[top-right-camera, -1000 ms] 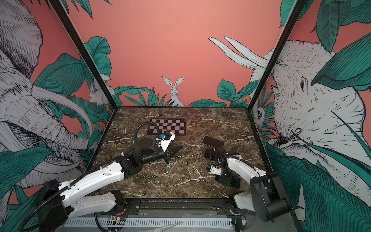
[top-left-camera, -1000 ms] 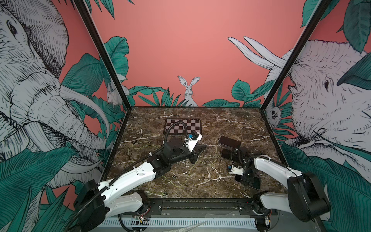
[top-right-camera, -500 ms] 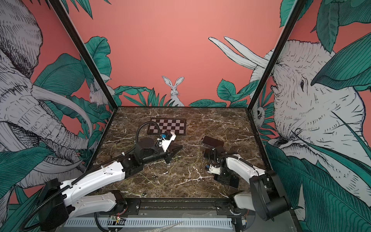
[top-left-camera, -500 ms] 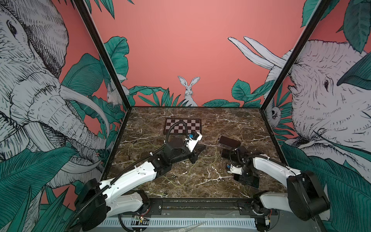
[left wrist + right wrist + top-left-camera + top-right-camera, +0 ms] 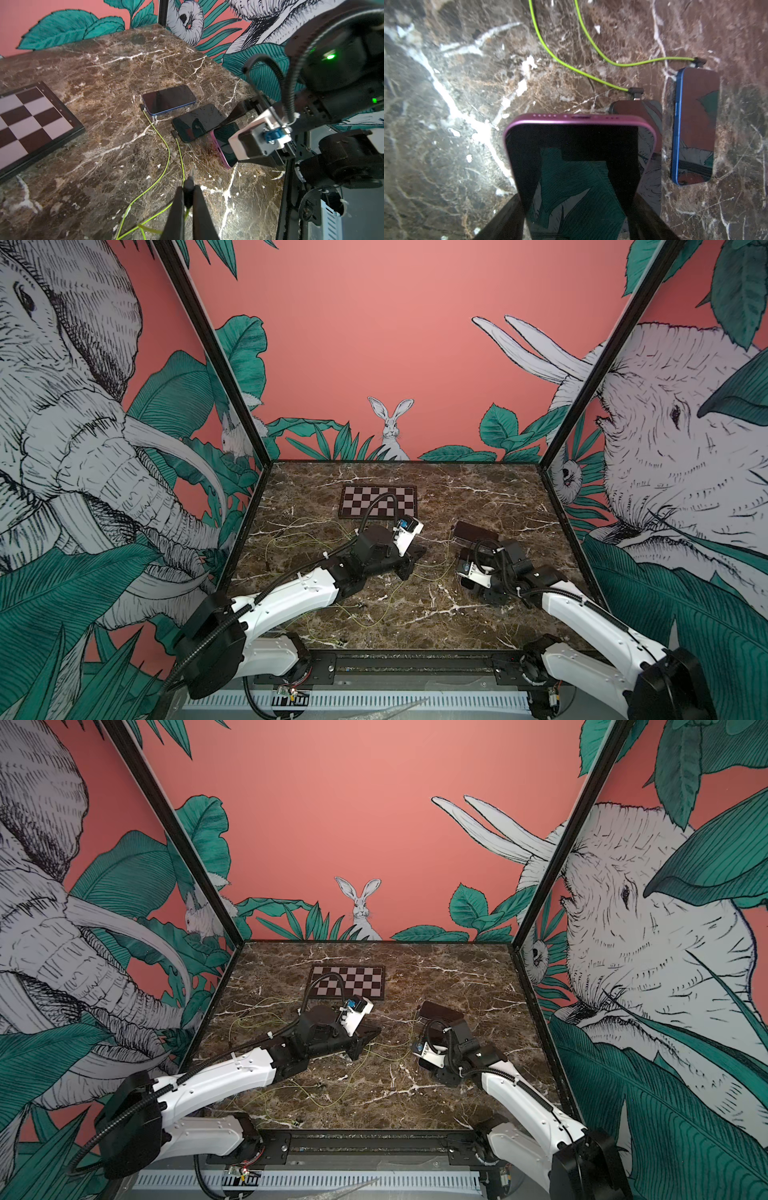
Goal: Plug wired earphones into phones
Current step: Pick up the phone at the center of the board, then insert the wired earphone into the phone.
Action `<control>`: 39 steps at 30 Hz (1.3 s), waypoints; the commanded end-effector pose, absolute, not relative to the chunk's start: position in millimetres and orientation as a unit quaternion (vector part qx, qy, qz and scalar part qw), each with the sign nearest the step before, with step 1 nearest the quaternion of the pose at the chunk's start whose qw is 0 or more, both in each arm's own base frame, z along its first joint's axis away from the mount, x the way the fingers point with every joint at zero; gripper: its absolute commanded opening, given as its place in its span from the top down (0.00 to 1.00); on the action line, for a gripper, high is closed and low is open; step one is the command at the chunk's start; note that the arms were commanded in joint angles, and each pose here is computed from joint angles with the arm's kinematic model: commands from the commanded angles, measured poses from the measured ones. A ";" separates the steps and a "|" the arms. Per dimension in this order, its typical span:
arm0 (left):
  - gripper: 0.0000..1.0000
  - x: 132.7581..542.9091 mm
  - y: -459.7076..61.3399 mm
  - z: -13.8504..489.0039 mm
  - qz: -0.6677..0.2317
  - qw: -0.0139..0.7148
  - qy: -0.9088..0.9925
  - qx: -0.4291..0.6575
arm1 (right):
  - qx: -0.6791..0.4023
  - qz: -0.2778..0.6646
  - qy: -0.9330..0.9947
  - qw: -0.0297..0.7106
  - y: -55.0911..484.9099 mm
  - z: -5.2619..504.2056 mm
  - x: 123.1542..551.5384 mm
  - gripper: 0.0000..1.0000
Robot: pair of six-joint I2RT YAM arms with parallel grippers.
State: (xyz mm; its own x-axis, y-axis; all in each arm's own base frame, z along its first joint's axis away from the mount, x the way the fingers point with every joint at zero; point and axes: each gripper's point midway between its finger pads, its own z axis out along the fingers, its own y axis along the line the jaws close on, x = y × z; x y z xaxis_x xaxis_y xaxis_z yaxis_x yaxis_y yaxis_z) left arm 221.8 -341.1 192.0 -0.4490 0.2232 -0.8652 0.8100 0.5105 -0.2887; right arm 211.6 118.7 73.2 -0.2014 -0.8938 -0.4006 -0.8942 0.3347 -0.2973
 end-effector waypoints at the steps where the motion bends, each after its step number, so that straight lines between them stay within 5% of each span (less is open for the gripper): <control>1: 1.00 223.6 -351.6 200.1 -0.401 0.386 0.773 0.305 | -0.563 0.018 0.759 0.326 136.8 95.7 223.4 0.34; 11: 1.00 208.5 -394.5 196.7 -0.508 0.284 0.757 0.296 | -0.566 0.029 0.746 0.349 150.4 102.6 224.3 0.35; 39: 1.00 211.5 -391.6 162.5 -0.471 0.253 0.793 0.292 | -0.588 0.022 0.707 0.393 181.6 115.3 241.5 0.37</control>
